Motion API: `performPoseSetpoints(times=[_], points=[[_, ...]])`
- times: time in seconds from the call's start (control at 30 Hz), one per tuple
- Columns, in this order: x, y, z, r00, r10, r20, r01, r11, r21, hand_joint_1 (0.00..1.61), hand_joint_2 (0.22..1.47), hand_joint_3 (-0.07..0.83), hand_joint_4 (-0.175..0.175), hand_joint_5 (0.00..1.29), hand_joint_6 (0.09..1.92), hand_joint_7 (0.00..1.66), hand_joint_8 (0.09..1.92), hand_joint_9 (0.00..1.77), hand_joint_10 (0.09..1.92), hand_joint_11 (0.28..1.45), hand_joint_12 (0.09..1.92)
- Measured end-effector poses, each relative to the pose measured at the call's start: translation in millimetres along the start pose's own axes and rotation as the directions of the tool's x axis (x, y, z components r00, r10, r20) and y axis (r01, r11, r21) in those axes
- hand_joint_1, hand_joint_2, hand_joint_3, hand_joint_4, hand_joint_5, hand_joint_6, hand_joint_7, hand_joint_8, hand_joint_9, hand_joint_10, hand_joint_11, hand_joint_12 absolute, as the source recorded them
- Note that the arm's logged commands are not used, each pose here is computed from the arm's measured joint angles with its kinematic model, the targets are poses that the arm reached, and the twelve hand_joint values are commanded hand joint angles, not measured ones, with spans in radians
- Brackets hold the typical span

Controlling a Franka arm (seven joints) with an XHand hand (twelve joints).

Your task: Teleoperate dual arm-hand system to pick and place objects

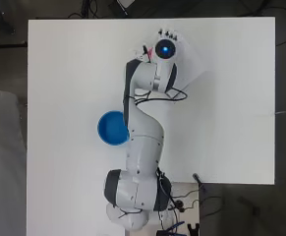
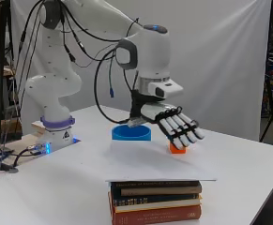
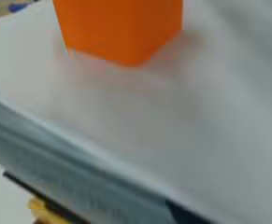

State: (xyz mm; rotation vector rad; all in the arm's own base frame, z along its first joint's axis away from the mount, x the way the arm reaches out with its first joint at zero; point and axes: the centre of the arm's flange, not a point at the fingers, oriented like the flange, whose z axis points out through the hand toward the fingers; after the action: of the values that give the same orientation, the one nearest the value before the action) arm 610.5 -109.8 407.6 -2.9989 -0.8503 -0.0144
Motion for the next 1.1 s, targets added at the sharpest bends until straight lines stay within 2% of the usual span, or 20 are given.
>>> performPoseSetpoints(times=[0.17,0.2,0.23,0.27,0.3,0.33,0.37,0.47,0.63,0.7,0.73,0.77,0.8,0.87,1.0,1.1], points=[[-63,-28,49,0.999,-0.014,0.050,0.009,0.994,0.105,0.38,1.06,0.001,0.065,0.31,0.09,0.32,0.09,0.43,0.09,0.48,0.09],[-70,-29,53,0.999,-0.020,0.049,0.014,0.993,0.116,0.42,1.07,0.002,0.071,0.37,0.09,0.39,0.09,0.49,0.09,0.49,0.09],[-74,-29,54,0.999,-0.025,0.045,0.020,0.992,0.122,0.71,1.11,-0.001,0.027,0.53,0.43,0.61,0.43,0.73,0.38,0.60,0.25],[-76,-28,53,0.999,-0.030,0.035,0.025,0.992,0.125,0.83,1.16,0.003,0.071,0.63,0.85,0.79,0.95,0.96,0.95,0.73,0.70],[-77,-26,50,0.999,-0.037,0.017,0.035,0.992,0.122,0.89,1.20,0.003,0.108,0.69,1.10,0.90,1.32,1.10,1.36,0.78,1.12],[-76,-22,43,0.999,-0.048,-0.013,0.049,0.992,0.112,0.91,1.22,0.003,0.132,0.72,1.24,0.96,1.55,1.17,1.61,0.80,1.39],[-76,-20,35,0.997,-0.063,-0.047,0.068,0.992,0.104,0.91,1.23,0.002,0.149,0.73,1.31,0.98,1.67,1.21,1.74,0.80,1.55],[-77,-23,16,0.984,-0.125,-0.131,0.137,0.987,0.088,0.90,1.25,0.002,0.172,0.72,1.40,1.00,1.81,1.24,1.87,0.82,1.72],[-76,-40,-17,0.969,-0.153,-0.196,0.168,0.984,0.064,0.89,1.26,0.002,0.175,0.69,1.43,1.00,1.86,1.25,1.89,0.83,1.75],[-77,-46,-30,0.965,-0.150,-0.216,0.166,0.984,0.057,0.52,1.16,-0.007,0.115,0.41,0.62,0.47,0.79,0.68,0.82,0.54,0.77],[-76,-48,-32,0.965,-0.147,-0.218,0.163,0.985,0.059,0.40,1.11,-0.007,0.100,0.30,0.34,0.34,0.43,0.52,0.45,0.47,0.43],[-74,-51,-33,0.967,-0.144,-0.212,0.160,0.985,0.060,0.32,1.06,-0.006,0.092,0.21,0.17,0.27,0.22,0.44,0.24,0.45,0.22],[-71,-55,-35,0.970,-0.132,-0.203,0.147,0.987,0.058,0.26,1.02,-0.010,0.086,0.14,0.09,0.23,0.10,0.41,0.12,0.44,0.11],[-71,-61,-39,0.979,-0.081,-0.188,0.094,0.994,0.059,0.19,0.96,-0.014,0.083,0.06,0.09,0.17,0.09,0.37,0.09,0.45,0.09],[-73,-71,-42,0.986,0.018,-0.163,-0.005,0.997,0.079,0.27,0.97,0.001,0.098,0.14,0.09,0.18,0.09,0.36,0.09,0.46,0.09],[-74,-81,-37,0.987,-0.050,-0.150,0.061,0.996,0.071,0.31,0.97,0.001,0.096,0.16,0.09,0.19,0.09,0.36,0.09,0.46,0.09]])
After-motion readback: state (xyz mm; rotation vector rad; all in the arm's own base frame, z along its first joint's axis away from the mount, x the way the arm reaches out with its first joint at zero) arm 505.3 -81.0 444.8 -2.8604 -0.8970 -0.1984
